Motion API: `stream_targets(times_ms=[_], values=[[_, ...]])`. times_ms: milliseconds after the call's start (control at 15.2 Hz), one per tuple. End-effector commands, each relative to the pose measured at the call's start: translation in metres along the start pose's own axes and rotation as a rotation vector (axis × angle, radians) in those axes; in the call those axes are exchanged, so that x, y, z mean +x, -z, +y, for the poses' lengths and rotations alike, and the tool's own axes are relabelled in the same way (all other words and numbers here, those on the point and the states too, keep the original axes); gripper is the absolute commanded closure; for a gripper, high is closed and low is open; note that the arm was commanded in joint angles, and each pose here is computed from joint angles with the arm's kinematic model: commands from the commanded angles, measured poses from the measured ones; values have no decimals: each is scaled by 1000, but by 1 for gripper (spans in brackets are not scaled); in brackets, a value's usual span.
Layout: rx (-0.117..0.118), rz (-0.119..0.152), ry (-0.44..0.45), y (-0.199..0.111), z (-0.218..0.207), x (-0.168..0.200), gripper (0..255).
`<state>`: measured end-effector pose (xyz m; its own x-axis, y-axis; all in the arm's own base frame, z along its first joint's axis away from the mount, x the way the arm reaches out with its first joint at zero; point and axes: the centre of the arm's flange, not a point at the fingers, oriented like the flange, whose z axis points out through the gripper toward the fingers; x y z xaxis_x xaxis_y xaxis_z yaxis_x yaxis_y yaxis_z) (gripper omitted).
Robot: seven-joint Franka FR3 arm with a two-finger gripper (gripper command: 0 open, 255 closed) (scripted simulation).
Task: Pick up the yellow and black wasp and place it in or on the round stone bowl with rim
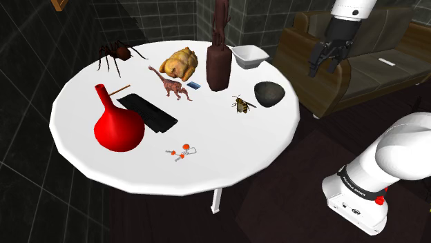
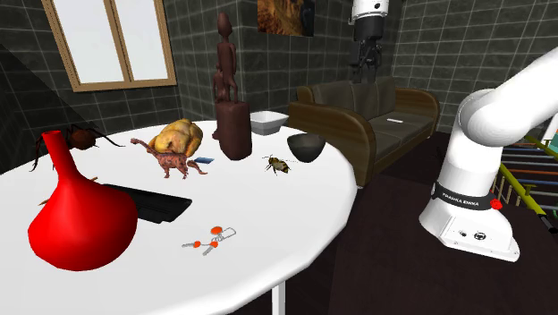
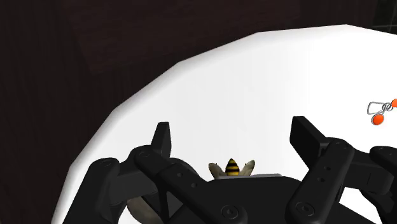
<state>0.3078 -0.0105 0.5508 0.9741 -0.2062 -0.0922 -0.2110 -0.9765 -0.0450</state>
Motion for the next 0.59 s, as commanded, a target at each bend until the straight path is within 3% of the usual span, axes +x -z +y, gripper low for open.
stream_targets(times_ms=[0, 528], values=[[0, 0, 0, 0, 0, 0, 0], [-7, -2, -4, -60, -15, 86, 0]])
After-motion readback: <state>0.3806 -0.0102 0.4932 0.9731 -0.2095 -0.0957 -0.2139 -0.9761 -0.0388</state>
